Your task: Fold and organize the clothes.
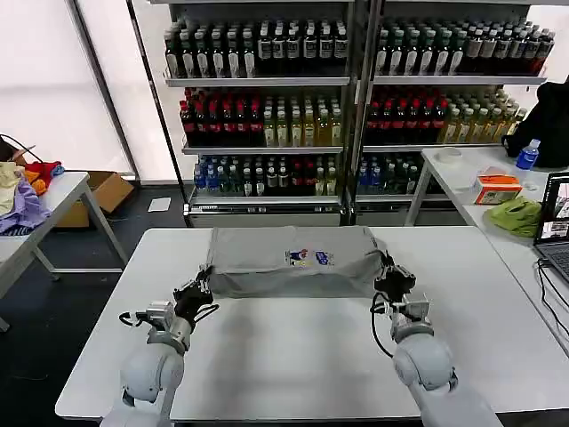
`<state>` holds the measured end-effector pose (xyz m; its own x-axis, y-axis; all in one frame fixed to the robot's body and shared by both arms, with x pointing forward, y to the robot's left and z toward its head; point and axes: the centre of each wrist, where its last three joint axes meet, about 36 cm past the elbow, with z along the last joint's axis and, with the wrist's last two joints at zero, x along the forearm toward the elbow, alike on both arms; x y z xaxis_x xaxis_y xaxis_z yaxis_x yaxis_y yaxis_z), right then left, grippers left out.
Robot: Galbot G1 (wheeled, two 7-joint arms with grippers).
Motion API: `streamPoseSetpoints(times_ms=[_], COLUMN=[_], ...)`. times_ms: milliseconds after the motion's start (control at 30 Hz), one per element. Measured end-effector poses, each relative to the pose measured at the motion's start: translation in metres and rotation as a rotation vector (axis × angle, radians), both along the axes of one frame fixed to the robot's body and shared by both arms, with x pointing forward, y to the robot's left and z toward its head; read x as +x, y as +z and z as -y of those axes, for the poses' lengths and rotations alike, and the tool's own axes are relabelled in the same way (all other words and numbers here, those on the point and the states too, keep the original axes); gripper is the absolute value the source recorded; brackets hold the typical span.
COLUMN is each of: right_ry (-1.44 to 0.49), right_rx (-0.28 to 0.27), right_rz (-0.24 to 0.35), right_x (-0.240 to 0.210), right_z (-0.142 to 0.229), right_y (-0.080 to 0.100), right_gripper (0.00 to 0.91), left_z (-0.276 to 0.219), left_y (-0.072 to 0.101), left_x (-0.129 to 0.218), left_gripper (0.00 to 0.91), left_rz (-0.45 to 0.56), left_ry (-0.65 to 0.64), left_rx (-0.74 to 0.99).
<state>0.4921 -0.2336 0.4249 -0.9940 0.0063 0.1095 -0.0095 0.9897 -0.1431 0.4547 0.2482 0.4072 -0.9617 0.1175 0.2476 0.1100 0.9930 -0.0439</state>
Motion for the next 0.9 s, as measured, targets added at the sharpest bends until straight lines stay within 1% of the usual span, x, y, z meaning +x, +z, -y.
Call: streamPoseSetpoints(times_ms=[33, 133, 267, 300, 333, 500, 600, 767, 900], right_ry=[0.000, -0.006, -0.013, -0.014, -0.015, -0.030, -0.044, -0.072, -0.094], right_rx=[-0.002, -0.011, -0.020, -0.023, -0.025, -0.023, -0.010, 0.038, 0.076], right_rz=[-0.002, -0.010, -0.030, -0.036, -0.042, -0.078, -0.097, -0.137, -0.160], right_x=[0.005, 0.020, 0.037, 0.041, 0.044, 0.057, 0.062, 0.066, 0.065], right_z=[0.000, 0.001, 0.002, 0.001, 0.000, -0.005, -0.009, -0.024, -0.033], right_y=[-0.001, -0.004, -0.011, -0.013, -0.015, -0.027, -0.032, -0.039, -0.039], right_gripper=[0.000, 0.000, 0.000, 0.252, 0.907, 0.907, 0.907, 0.907, 0.907], left_z=[-0.001, -0.002, -0.004, -0.004, -0.004, -0.003, -0.002, -0.001, -0.004], left_y=[-0.001, -0.004, -0.008, -0.009, -0.010, -0.013, -0.014, -0.015, -0.015], left_x=[0.004, 0.018, 0.034, 0.038, 0.041, 0.055, 0.059, 0.062, 0.062], left_gripper=[0.010, 0.000, 0.010, 0.242, 0.907, 0.907, 0.907, 0.907, 0.907], left_rz=[-0.002, -0.010, -0.018, -0.020, -0.023, -0.036, -0.046, -0.069, -0.093], left_ry=[-0.001, -0.005, -0.010, -0.010, -0.011, -0.004, -0.001, 0.008, 0.015], left_rx=[0.001, 0.006, 0.013, 0.016, 0.017, 0.027, 0.037, 0.049, 0.063])
